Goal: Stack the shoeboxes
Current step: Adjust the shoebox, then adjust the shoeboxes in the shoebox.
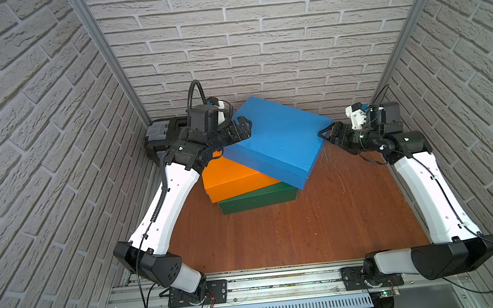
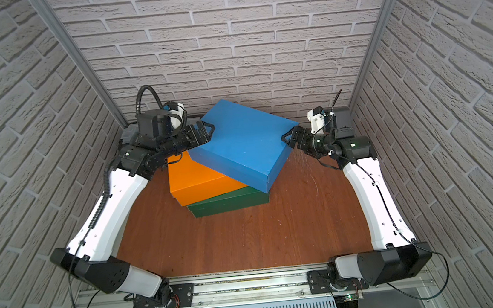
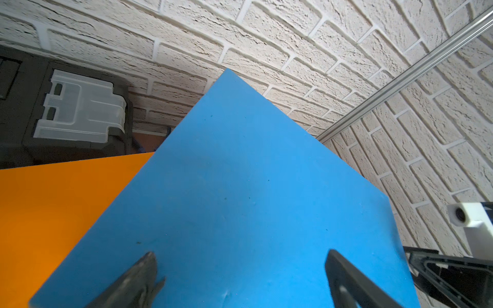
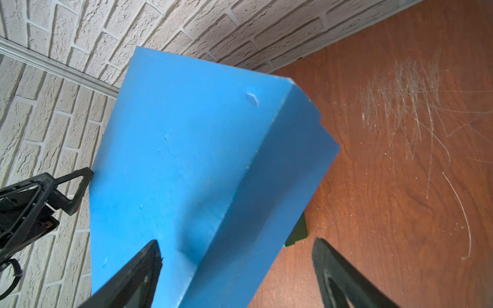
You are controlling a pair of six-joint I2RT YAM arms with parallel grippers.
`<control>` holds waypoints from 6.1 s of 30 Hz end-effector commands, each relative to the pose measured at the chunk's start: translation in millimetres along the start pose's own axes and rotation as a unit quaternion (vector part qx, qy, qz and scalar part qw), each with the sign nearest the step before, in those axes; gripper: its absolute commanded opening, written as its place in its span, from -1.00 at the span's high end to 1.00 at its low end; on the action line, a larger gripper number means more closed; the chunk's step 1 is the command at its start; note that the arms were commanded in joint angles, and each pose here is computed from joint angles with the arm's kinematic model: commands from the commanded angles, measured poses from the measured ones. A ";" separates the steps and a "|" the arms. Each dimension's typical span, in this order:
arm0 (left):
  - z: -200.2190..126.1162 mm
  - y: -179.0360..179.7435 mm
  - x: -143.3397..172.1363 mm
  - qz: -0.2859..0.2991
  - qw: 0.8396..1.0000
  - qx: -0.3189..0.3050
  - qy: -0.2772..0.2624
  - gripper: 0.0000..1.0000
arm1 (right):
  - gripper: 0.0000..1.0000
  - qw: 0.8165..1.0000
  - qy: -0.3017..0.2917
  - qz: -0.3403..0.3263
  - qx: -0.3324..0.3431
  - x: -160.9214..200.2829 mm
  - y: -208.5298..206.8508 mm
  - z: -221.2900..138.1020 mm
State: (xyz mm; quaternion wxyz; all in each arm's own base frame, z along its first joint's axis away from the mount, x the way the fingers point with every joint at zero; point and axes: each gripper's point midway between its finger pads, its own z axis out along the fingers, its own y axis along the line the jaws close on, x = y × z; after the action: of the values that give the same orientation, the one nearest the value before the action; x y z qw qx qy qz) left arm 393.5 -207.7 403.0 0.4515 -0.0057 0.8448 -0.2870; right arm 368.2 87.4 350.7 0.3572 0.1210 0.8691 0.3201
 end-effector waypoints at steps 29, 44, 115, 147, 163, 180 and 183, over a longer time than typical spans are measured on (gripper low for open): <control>-5.8 73.2 -63.9 0.028 0.996 -0.090 -0.006 -0.96 | -0.64 0.995 0.016 -0.069 -0.070 -35.1 44.8 50.9; 13.8 73.4 -33.3 -0.004 0.999 -0.024 0.029 -0.96 | -0.67 0.986 0.054 -0.099 -0.121 -30.2 79.1 86.7; -52.7 78.1 62.7 -0.060 0.997 -0.021 0.036 -0.96 | -0.75 0.971 0.072 -0.076 -0.215 -26.6 168.3 175.6; -102.8 86.8 26.4 -0.040 0.998 -0.054 -0.017 -0.96 | -1.00 0.977 0.063 -0.068 -0.192 -38.1 151.9 171.8; -125.2 96.9 7.9 -0.035 0.995 -0.074 -0.047 -0.96 | -1.00 0.979 0.029 -0.065 -0.189 -63.0 145.6 154.6; -126.0 194.2 10.6 -0.155 0.974 -0.147 -0.072 -0.92 | -0.83 0.990 -0.025 -0.008 -0.138 -101.6 76.0 118.5; -119.8 220.6 27.7 -0.205 0.965 -0.154 -0.058 -0.74 | -0.46 0.993 -0.025 0.010 -0.118 -95.8 48.3 115.2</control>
State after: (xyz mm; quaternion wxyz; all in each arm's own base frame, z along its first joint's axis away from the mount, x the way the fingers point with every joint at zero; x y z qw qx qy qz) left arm 334.4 20.5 334.8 0.4305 -0.2459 0.8419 -0.2133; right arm 521.1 151.2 353.7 0.3539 0.0906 0.8312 0.4192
